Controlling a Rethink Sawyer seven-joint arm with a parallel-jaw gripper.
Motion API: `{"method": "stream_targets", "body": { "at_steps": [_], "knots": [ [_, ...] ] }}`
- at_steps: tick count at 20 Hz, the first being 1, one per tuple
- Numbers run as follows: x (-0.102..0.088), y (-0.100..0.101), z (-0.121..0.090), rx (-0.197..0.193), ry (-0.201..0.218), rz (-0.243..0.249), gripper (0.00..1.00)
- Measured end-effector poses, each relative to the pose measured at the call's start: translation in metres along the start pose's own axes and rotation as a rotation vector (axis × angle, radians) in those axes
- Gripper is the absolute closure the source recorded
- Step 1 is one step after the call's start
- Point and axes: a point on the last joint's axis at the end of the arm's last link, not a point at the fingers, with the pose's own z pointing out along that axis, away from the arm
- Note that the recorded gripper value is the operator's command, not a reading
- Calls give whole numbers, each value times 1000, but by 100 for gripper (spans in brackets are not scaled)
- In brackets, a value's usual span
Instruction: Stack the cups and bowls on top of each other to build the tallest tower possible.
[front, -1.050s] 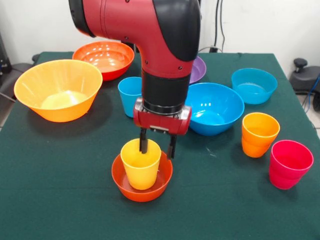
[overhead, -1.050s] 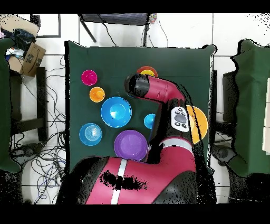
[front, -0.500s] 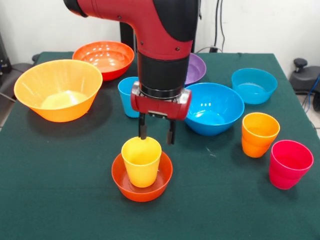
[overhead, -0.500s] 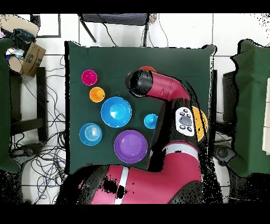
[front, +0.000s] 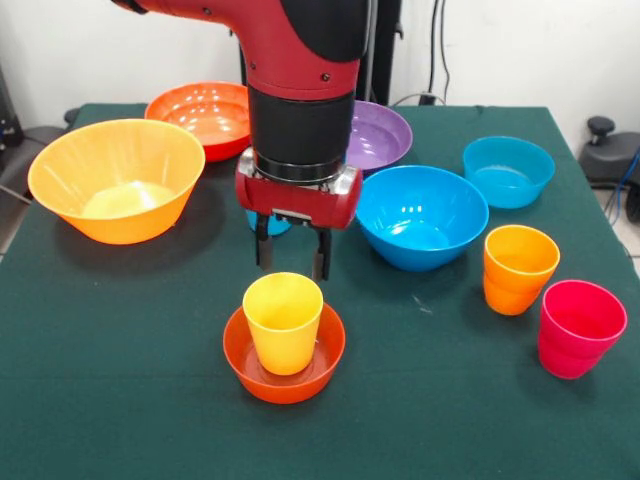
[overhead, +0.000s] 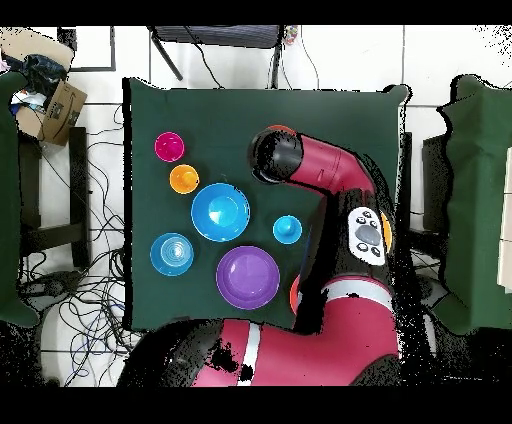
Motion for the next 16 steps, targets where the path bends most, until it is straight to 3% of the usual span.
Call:
{"method": "stream_targets", "body": {
  "at_steps": [8, 16],
  "knots": [
    [18, 5, -19, 10, 13, -12, 0],
    [33, 28, -53, 7, 7, -45, 0]
  ]
}}
